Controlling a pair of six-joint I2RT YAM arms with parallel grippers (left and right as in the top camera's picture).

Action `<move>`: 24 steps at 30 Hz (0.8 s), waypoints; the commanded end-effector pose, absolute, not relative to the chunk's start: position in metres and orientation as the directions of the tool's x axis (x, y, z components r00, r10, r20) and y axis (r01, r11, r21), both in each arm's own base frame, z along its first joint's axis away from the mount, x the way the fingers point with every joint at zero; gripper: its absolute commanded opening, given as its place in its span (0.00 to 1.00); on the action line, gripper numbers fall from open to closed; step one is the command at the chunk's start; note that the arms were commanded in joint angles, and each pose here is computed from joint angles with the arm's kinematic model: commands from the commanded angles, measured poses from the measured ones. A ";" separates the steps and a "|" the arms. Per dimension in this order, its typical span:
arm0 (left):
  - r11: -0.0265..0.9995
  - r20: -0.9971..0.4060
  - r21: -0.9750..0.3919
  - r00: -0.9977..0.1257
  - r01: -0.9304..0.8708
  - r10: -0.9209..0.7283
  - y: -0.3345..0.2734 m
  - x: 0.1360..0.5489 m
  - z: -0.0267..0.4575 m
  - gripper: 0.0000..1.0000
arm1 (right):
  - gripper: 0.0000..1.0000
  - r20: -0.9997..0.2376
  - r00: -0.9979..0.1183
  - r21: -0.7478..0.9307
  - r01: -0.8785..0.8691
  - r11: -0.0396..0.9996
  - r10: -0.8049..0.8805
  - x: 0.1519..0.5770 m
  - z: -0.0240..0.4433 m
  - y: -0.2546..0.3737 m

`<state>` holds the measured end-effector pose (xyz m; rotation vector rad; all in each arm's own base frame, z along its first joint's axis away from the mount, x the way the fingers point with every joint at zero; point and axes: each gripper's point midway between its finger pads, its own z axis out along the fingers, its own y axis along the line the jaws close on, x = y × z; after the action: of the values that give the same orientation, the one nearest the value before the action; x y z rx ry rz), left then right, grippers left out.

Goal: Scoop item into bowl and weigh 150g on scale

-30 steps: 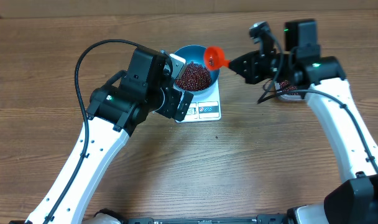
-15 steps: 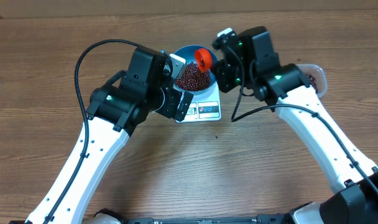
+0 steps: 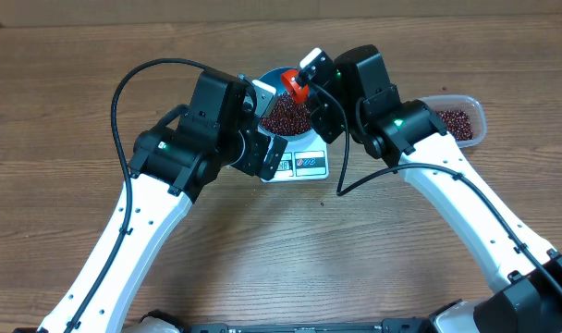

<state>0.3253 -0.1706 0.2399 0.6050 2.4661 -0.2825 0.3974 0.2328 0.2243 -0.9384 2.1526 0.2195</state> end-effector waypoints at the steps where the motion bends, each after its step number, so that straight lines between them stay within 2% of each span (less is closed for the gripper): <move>1: 0.865 -0.588 -0.064 -0.719 0.498 0.371 -0.172 0.327 0.242 1.00 | 0.03 -0.735 -0.348 -0.238 -0.671 0.702 -0.582 0.405 0.252 0.233; 4: 0.865 -0.588 -0.064 -0.719 0.498 0.371 -0.172 0.327 0.242 1.00 | 0.04 -0.742 -0.318 -0.254 -0.681 0.687 -0.590 0.406 0.256 0.237; 6: 0.865 -0.588 -0.064 -0.719 0.498 0.371 -0.172 0.327 0.242 1.00 | 0.04 -0.721 -0.272 -0.297 -0.710 0.638 -0.638 0.402 0.254 0.241; 13: 0.865 -0.588 -0.064 -0.719 0.498 0.371 -0.172 0.327 0.242 1.00 | 0.04 -0.720 -0.271 -0.302 -0.707 0.640 -0.639 0.403 0.254 0.241; 15: 0.865 -0.588 -0.064 -0.719 0.498 0.371 -0.172 0.327 0.242 1.00 | 0.04 -0.726 -0.288 -0.286 -0.700 0.655 -0.625 0.403 0.254 0.241; 21: 0.865 -0.588 -0.064 -0.719 0.498 0.371 -0.172 0.327 0.242 1.00 | 0.04 -0.777 -0.448 -0.113 -0.591 0.799 -0.441 0.411 0.258 0.224; 24: 0.865 -0.588 -0.064 -0.719 0.498 0.371 -0.172 0.327 0.242 1.00 | 0.04 -0.801 -0.461 -0.029 -0.608 0.794 -0.383 0.408 0.269 0.218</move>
<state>0.3253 -0.1706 0.2399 0.6050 2.4661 -0.2825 0.4071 0.2283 0.2307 -0.8696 2.1422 0.1982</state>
